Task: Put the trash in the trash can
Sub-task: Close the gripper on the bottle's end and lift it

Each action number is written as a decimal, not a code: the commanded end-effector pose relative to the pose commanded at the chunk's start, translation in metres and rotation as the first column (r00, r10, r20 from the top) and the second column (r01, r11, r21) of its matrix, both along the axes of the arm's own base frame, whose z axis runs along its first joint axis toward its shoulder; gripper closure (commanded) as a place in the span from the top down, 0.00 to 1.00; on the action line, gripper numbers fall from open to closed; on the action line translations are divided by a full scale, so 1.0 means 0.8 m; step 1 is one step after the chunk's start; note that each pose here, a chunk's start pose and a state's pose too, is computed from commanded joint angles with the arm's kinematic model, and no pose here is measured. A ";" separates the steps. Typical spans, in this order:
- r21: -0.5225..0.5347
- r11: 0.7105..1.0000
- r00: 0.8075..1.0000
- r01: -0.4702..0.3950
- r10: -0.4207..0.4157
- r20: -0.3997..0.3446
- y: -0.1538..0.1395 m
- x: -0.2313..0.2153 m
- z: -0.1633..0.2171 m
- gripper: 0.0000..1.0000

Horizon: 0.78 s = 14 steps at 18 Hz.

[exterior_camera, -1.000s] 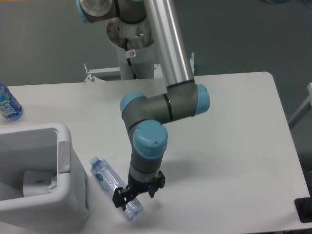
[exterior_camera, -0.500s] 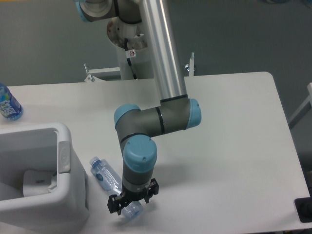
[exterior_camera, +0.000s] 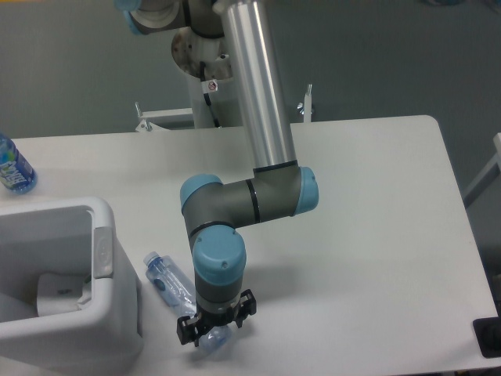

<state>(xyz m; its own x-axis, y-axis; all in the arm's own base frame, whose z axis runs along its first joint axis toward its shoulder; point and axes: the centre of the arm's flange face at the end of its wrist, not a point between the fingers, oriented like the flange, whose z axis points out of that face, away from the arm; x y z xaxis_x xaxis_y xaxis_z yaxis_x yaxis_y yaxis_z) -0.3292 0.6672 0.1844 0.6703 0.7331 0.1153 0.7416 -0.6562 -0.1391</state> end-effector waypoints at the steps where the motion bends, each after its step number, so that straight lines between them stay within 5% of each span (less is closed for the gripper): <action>1: 0.001 1.000 1.000 0.000 0.000 -0.001 0.000 0.000 0.001 0.66; 7: 0.006 1.000 1.000 0.011 -0.011 -0.003 0.000 0.011 0.011 0.49; 11: 0.015 1.000 1.000 0.017 -0.017 -0.012 -0.001 0.010 0.025 0.49; 14: 0.063 0.998 0.999 0.008 -0.004 -0.052 -0.010 -0.001 0.083 0.49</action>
<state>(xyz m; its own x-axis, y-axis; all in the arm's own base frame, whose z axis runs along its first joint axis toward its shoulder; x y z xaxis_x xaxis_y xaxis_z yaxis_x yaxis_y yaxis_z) -0.3297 0.6588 0.2511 0.6809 0.7214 0.1263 0.7284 -0.6492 -0.2190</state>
